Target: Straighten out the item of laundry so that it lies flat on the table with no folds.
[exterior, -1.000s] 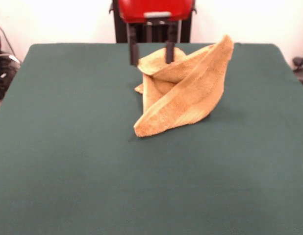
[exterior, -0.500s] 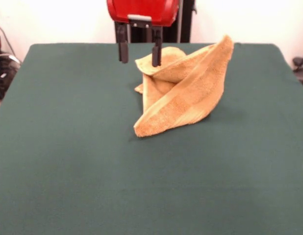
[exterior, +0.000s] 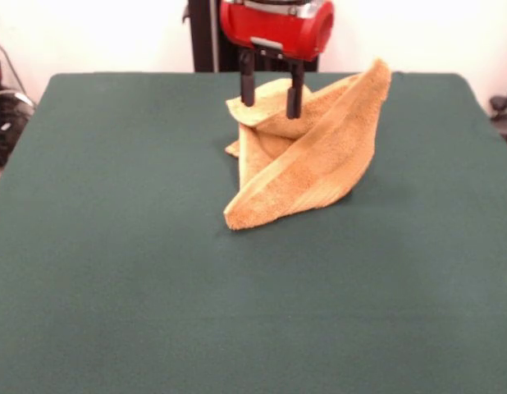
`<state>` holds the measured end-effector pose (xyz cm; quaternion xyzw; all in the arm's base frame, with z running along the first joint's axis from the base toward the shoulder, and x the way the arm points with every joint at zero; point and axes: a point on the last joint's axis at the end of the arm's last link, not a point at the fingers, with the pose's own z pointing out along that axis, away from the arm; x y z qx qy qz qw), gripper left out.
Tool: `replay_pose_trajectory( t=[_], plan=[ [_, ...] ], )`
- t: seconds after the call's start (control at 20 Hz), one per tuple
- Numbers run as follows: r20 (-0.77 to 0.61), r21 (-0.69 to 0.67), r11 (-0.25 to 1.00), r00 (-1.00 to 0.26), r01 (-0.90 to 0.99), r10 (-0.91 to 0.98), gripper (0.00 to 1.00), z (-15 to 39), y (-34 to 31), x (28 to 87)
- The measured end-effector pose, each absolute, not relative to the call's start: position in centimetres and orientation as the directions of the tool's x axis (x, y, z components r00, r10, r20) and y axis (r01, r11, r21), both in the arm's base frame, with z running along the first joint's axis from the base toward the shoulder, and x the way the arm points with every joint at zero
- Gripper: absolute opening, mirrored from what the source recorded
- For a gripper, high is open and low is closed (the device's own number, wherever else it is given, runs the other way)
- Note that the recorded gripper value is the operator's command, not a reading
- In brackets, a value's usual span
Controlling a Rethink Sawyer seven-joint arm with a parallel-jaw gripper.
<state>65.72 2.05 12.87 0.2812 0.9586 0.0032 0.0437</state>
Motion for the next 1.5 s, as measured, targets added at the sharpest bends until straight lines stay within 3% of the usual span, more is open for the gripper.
replay_pose_trajectory(
  t=[0.85,1.5],
  plan=[
    [-0.083,0.035,0.796,-0.792,0.605,0.605,1.00,7.4,1.4,63.8],
    [-0.052,-0.020,0.829,-0.828,0.559,0.558,1.00,10.3,5.4,63.3]
  ],
)
